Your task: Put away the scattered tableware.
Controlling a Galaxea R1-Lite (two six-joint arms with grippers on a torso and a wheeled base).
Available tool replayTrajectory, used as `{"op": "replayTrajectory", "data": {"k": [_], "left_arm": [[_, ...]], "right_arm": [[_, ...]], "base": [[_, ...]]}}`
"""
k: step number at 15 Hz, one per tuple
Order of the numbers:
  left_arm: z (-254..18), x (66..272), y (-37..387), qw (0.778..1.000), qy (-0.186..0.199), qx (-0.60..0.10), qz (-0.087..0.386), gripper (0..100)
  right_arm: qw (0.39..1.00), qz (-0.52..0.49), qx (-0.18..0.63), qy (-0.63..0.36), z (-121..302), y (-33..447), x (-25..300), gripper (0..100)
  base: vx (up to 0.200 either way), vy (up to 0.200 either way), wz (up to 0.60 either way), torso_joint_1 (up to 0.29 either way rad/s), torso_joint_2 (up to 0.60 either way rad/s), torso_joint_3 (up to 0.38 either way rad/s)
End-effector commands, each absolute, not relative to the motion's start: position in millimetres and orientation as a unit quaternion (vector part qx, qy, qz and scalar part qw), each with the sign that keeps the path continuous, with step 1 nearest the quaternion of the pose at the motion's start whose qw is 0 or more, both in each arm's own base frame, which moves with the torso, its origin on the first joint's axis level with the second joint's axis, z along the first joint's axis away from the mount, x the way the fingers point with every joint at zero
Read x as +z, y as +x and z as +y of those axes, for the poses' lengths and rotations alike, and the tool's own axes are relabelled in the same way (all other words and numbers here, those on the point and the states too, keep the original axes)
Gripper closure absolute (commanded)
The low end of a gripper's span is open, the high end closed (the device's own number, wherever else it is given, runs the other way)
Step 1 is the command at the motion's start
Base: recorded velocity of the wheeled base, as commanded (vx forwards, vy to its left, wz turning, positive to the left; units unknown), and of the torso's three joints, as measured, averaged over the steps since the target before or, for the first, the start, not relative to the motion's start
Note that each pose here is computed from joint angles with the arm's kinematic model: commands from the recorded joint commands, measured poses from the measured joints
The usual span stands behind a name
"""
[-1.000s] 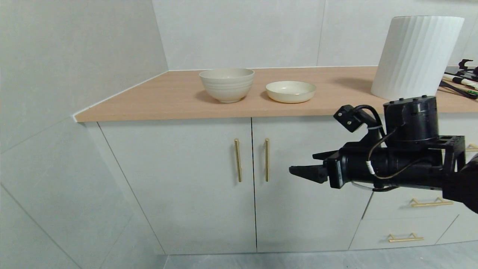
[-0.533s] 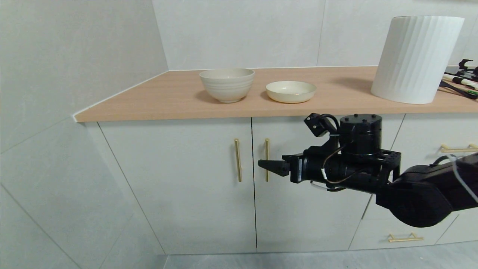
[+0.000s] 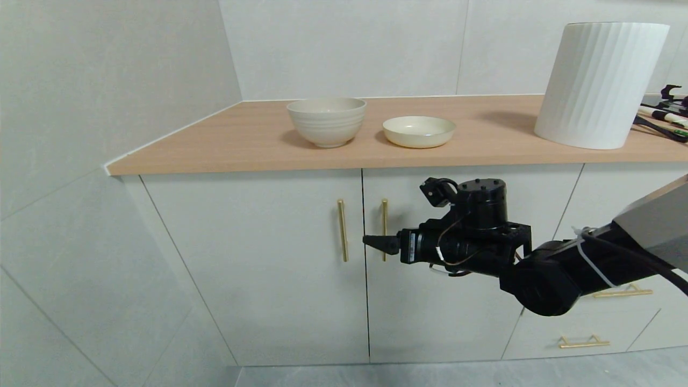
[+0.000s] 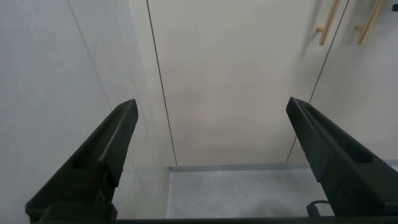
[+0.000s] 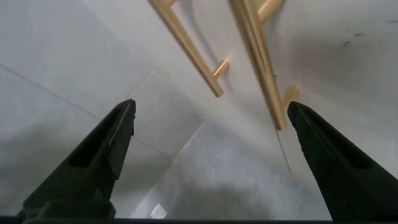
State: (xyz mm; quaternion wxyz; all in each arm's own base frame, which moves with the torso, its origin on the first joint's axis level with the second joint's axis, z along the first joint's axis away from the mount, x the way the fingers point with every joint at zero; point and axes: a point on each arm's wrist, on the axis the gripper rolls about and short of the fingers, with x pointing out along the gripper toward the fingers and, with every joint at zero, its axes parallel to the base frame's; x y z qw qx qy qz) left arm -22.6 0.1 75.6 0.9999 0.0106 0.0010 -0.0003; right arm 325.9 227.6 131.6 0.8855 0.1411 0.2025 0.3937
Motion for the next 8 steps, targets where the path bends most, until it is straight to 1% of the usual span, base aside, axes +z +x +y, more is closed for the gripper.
{"op": "replayTrajectory", "data": {"k": [1, 8], "left_arm": [[0, 76, -23, 1.000, 0.011, 0.000, 0.001, 0], [0, 76, -23, 1.000, 0.010, 0.000, 0.001, 0]], "right_arm": [[0.884, 0.207, 0.393, 0.145, 232, 330, 121, 0], [0.886, 0.195, 0.383, 0.174, 239, 342, 107, 0]], "base": [[0.000, 0.000, 0.00, 0.000, 0.00, 0.000], [0.000, 0.000, 0.00, 0.000, 0.00, 0.000]]}}
